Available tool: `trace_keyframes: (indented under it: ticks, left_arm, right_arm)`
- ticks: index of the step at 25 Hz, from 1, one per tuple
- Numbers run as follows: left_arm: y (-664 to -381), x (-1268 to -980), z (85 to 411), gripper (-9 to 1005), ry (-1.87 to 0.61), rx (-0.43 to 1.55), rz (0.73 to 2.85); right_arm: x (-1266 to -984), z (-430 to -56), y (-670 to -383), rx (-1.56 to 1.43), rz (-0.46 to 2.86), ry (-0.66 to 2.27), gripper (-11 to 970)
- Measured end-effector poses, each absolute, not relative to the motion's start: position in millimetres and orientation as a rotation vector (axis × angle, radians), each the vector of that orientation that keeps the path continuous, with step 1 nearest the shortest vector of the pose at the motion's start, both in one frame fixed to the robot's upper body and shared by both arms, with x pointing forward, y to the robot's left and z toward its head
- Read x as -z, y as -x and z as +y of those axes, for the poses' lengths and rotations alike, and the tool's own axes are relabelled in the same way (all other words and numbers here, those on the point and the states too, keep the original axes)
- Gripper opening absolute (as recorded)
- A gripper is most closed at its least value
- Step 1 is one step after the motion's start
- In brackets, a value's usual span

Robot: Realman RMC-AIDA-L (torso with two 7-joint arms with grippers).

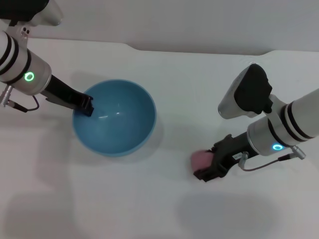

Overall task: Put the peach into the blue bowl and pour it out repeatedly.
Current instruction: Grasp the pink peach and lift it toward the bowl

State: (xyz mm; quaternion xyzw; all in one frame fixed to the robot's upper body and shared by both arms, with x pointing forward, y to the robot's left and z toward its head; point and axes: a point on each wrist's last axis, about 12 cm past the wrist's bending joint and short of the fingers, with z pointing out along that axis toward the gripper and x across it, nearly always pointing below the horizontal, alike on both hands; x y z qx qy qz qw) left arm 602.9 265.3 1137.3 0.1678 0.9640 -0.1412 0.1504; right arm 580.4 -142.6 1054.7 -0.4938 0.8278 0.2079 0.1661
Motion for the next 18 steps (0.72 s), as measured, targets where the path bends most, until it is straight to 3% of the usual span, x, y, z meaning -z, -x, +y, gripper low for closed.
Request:
trace_keyframes:
  ticks: [10,15,18]
  left_arm:
    - [-606,-1142,262,1,-0.495,0.406,2.752]
    - [-609,-1144,259,1,-0.510,0.405,2.745]
    - [-611,-1146,256,1,-0.521,0.408,2.742]
  right_arm:
    - [-1059,-145,-583,-0.582,2.353,1.390,666]
    - [-1061,-152,-584,-0.587,2.339,1.348,426]
    - [-1067,-169,-588,-0.573,2.333,1.229,374]
